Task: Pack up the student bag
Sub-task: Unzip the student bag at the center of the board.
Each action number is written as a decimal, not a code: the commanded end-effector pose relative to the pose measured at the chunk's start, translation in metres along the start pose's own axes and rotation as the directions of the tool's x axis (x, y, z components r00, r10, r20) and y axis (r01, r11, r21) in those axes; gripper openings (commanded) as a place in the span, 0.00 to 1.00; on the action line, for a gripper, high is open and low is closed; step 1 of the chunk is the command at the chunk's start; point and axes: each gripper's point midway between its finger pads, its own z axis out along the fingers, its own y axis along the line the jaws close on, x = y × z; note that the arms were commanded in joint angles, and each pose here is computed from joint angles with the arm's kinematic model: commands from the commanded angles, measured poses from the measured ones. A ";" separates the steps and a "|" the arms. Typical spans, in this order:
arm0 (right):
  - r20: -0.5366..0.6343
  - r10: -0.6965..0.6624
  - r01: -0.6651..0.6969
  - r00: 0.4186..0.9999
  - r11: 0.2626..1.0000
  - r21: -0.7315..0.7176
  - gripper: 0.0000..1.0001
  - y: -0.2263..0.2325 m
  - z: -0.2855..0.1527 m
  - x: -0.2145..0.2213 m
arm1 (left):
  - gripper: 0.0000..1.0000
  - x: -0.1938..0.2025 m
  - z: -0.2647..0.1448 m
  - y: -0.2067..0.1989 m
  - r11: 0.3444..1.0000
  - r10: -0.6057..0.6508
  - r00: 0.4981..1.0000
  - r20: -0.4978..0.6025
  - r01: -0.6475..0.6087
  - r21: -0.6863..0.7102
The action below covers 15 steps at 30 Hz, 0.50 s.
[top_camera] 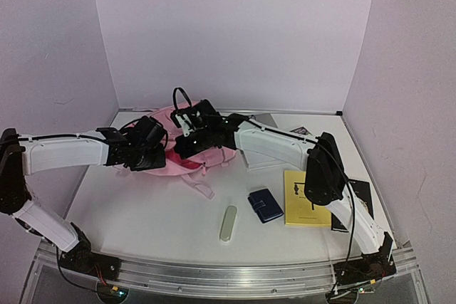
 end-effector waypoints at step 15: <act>0.096 0.010 0.002 0.995 0.992 -0.127 0.00 0.036 -0.014 -0.033 | 0.07 -0.035 -0.017 0.020 0.997 -0.069 0.991 0.119 0.074 -0.037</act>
